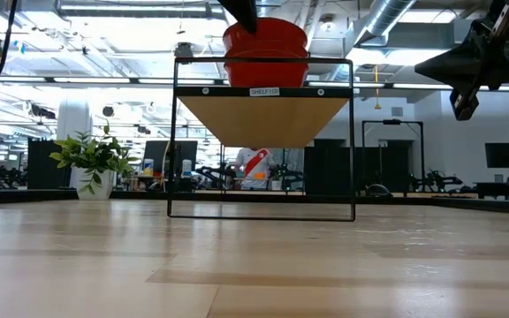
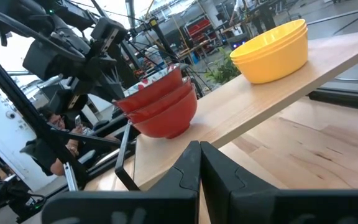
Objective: Pick & Place Mini bowls
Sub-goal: Stack the white patterned bowl on top of the white patterned bowl on the shelf
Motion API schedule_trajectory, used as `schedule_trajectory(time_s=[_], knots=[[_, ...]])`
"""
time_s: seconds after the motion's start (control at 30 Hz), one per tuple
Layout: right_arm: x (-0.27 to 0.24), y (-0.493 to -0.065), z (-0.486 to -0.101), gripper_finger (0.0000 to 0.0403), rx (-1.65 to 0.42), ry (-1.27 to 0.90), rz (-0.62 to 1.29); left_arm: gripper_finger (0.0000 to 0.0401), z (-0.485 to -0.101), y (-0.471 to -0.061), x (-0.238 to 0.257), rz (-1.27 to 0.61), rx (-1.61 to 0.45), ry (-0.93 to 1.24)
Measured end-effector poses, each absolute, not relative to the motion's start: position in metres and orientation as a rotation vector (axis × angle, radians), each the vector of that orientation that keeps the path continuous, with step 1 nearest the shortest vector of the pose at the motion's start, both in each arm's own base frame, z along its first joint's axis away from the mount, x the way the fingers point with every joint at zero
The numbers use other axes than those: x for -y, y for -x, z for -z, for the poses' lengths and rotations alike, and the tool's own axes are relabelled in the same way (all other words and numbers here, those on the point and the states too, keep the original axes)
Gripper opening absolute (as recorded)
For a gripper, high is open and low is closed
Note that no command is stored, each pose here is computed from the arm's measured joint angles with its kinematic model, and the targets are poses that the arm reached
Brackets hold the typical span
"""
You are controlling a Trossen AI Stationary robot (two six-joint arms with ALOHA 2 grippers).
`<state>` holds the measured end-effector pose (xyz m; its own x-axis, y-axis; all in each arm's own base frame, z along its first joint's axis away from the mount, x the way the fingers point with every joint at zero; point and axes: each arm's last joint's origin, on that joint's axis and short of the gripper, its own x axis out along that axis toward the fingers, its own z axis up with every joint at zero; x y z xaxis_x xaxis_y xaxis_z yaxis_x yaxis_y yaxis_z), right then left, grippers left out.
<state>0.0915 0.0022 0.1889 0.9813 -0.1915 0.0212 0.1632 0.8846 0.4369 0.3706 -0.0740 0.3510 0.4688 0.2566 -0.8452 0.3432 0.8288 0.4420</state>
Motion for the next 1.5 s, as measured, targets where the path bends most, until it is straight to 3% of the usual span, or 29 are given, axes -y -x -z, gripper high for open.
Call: schedule_trajectory(time_s=[0.57, 1.5], knots=[[-0.0022, -0.0915, -0.189, 0.0, 0.065, -0.449, 0.185, 0.0016, -0.3517, -0.3714, 0.0758, 0.041, -1.086, -0.601], [-0.0022, -0.0915, -0.1889, 0.0, 0.064, -0.449, 0.185, 0.0082, -0.3498, -0.3684, 0.0785, 0.031, -1.074, -0.577]])
